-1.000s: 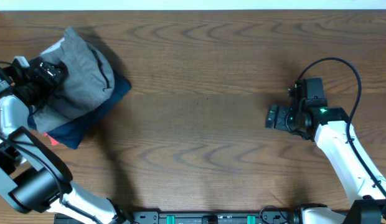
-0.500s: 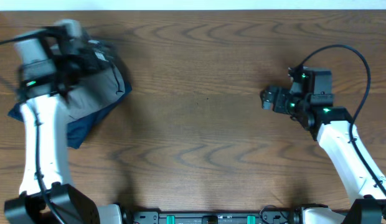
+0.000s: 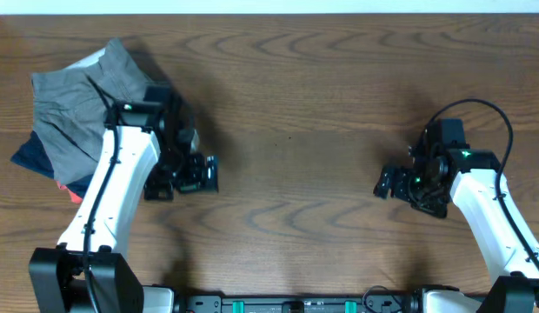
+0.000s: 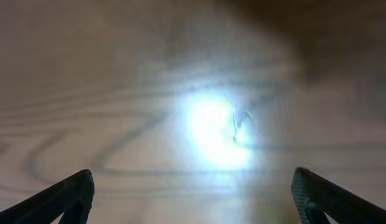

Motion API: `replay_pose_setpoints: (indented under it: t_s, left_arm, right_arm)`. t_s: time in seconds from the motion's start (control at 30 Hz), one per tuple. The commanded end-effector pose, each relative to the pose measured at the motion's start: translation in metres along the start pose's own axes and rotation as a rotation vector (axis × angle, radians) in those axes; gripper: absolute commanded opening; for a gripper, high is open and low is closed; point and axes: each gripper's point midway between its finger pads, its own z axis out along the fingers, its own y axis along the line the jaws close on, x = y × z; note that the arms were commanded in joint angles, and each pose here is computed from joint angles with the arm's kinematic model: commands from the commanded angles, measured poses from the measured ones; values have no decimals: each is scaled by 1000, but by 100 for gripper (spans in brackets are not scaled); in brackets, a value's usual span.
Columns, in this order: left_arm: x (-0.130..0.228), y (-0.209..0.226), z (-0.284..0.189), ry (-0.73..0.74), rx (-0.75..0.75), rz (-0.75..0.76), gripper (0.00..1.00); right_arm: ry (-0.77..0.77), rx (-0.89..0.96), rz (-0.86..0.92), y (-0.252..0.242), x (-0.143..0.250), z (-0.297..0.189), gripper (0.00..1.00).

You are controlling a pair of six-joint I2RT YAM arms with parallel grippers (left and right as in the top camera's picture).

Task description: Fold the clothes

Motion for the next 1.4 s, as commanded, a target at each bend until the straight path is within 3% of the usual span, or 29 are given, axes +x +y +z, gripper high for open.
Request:
replay_pose_setpoints:
  t_s: [0.0,0.17,0.37,0.5,0.6,0.83,1.37]
  left_arm:
    - [23,9,7,19,-36,-15,98]
    - [40,10,8,-158,5,-49,98]
    - [38,18,-45,-691,46,-101,98]
    - [42,16,-103,-1045,88,-70,98]
    - [61,14,-124,-1174,127,-48,98]
    - [83,14,-141,-1299,165,-27,98]
    - [88,19,-121,-1219,141,-41,98]
  right_arm:
    - [-8,-4,-1,2,13,-6,99]
    - [-183,-72,-13,9,22,-24,99]
    - [-673,-169,-70,19,13,-76,99]
    - [-852,-218,-76,14,19,-104,99]
    - [-916,-254,-81,13,26,-118,99]
    - [-904,-247,-80,9,33,-115,99]
    - [-722,-147,-65,-13,62,-78,99]
